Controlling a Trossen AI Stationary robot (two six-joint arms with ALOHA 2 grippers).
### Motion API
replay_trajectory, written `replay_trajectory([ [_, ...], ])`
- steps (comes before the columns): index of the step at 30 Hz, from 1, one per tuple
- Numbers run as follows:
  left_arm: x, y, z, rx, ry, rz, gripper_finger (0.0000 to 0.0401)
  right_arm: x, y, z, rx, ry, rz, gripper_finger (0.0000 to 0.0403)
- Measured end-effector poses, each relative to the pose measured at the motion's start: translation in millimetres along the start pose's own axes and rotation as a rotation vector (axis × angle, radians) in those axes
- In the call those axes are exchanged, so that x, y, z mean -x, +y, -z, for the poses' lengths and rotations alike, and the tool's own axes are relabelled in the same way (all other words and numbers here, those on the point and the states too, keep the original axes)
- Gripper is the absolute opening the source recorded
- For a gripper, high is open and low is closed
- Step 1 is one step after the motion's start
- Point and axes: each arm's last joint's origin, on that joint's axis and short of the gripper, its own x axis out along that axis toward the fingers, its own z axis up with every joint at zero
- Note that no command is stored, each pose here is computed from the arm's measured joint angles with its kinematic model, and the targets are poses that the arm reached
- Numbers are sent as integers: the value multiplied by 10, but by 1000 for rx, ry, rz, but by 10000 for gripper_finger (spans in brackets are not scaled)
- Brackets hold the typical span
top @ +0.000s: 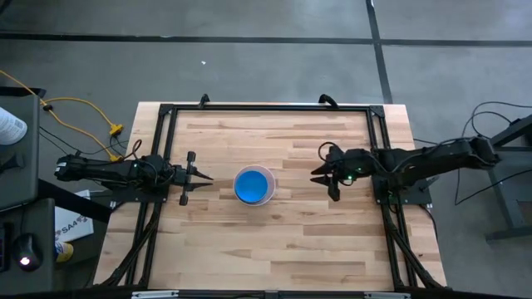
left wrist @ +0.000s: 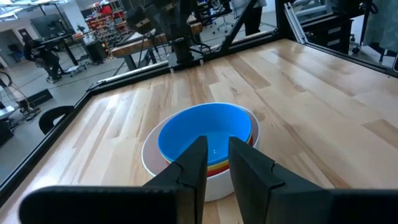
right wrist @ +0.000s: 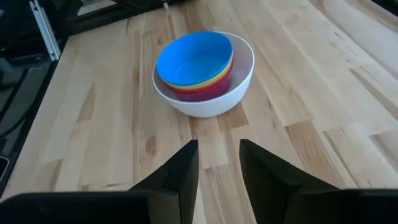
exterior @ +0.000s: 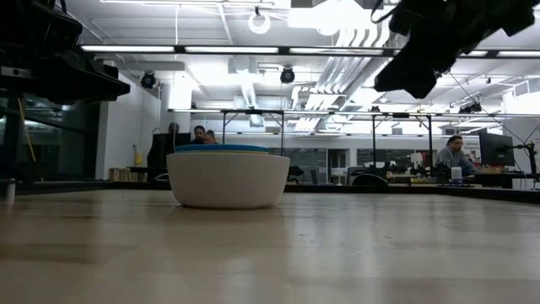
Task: Nest bowls inside each other
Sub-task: Return to Home Position
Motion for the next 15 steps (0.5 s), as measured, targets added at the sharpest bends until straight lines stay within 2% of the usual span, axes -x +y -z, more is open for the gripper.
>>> replay_trajectory([
  [15,0,0,0,0,0,0,65,199,-207,610,-15,-125,-43,110],
])
